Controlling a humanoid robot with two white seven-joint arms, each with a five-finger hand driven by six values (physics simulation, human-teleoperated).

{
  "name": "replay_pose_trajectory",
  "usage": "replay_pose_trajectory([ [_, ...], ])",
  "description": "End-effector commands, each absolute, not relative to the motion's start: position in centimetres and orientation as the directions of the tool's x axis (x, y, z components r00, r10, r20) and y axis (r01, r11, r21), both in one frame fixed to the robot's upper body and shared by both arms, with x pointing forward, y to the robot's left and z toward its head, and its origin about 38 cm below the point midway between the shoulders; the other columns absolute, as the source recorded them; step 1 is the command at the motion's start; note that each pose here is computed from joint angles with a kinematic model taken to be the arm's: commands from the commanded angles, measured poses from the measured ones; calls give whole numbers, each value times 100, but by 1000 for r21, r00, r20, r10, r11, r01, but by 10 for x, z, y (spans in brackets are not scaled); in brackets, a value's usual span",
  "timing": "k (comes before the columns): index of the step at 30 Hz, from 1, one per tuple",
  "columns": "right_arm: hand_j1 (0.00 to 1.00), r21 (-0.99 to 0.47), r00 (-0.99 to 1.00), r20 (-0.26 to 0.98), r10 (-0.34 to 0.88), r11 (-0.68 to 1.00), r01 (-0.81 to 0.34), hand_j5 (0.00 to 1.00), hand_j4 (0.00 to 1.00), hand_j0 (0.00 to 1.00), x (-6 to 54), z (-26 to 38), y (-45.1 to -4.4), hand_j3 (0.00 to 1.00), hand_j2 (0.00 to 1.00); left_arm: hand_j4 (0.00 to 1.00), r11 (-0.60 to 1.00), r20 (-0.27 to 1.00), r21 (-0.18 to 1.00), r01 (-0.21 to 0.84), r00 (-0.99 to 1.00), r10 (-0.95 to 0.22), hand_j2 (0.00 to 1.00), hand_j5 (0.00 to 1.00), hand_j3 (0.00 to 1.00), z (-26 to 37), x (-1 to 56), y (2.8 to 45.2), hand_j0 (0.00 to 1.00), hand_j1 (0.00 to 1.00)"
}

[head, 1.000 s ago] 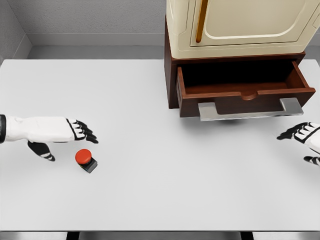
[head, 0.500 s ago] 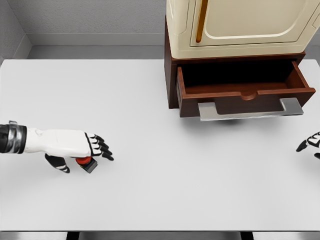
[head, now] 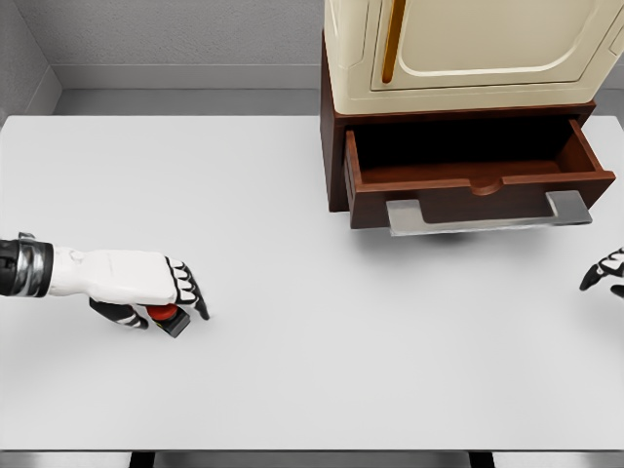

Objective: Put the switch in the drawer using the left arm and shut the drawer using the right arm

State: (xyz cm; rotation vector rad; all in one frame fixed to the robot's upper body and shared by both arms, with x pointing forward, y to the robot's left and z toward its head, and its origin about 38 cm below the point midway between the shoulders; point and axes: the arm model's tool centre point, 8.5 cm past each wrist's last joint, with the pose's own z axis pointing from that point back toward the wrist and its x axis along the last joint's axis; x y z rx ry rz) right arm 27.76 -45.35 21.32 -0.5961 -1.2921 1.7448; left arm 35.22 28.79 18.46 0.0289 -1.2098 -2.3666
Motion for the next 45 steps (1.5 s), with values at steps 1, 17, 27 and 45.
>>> replay_pose_trajectory([
  [1, 52, -926, -517, 141, 844, -73, -371, 52, 52, 52, 277, 213, -452, 52, 52, 70, -495, 190, 769, 405, -884, -427, 70, 70, 70, 186, 353, 289, 70, 70],
  [17, 52, -906, -534, 189, 824, -63, -418, 52, 52, 52, 279, 207, -443, 52, 52, 38, -505, 179, 769, 393, -889, -421, 38, 38, 38, 186, 353, 287, 38, 38],
  [27, 52, -931, -558, 215, 801, -4, -365, 52, 52, 52, 288, 229, -440, 52, 52, 38, -486, 106, 824, 292, -921, -374, 38, 38, 38, 222, 370, 266, 38, 38],
  [45, 52, -929, -580, 224, 783, -7, -369, 52, 52, 52, 294, 226, -431, 52, 52, 39, -323, 68, 936, 143, -970, -233, 39, 39, 39, 301, 396, 200, 39, 39],
])
